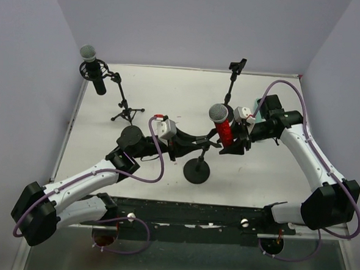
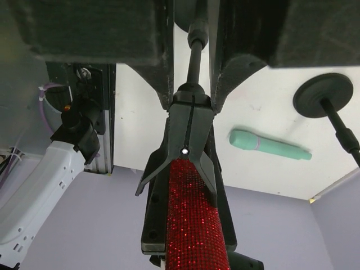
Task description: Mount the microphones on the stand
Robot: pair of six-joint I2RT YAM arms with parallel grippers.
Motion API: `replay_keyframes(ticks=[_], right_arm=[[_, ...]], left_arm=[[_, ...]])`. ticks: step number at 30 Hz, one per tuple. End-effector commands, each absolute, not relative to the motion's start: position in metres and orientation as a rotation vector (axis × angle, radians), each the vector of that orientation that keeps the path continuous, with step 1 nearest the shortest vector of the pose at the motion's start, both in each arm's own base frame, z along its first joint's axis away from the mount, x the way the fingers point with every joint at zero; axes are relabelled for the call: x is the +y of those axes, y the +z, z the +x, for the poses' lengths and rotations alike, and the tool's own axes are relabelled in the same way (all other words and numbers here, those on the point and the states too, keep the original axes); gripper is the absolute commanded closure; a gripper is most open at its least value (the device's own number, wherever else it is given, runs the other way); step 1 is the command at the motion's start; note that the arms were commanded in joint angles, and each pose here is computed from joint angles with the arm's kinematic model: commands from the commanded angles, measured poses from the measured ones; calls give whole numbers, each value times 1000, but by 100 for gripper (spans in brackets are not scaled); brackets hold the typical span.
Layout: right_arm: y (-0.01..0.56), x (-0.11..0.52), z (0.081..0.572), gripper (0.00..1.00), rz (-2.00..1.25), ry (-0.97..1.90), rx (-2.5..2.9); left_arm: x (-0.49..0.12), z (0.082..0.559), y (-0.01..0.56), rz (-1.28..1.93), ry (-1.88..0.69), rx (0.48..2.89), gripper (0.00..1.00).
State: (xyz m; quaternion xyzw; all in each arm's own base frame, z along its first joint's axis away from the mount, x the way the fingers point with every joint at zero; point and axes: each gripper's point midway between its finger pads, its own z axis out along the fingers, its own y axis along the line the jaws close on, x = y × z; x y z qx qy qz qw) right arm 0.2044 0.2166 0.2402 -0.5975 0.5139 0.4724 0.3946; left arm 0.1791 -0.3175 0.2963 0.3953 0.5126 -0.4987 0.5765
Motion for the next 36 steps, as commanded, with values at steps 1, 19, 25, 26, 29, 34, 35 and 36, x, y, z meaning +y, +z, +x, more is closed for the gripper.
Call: replay_keyframes(ticks=[1,19,25,26,29,34,35,36], right_arm=[[237,219,204,100,-1520,1206,1298],[210,238,194,100,-1652,1182,1316],[204,242,195,100,-1659,1190,1342],[204,242,195,100,-1658,1190,1340],[205,242,195,88,-1655,1194,1343],[209,242,196,55,-1649,1191,1351],[209,242,196,49,-1648,1192,1349],[210,242,196,43,-1645,1195,1349]], left_arm=[[-320,171,308,954,-1195,1167,88],[-320,169,310,956,-1212,1162,97],[-320,168,311,948,-1229,1165,92],[-320,169,311,938,-1229,1172,84],[-319,169,311,912,-1239,1186,46],[-312,167,317,881,-1226,1172,10],[-310,167,317,877,-1220,1172,7],[-308,167,318,871,-1213,1171,4]])
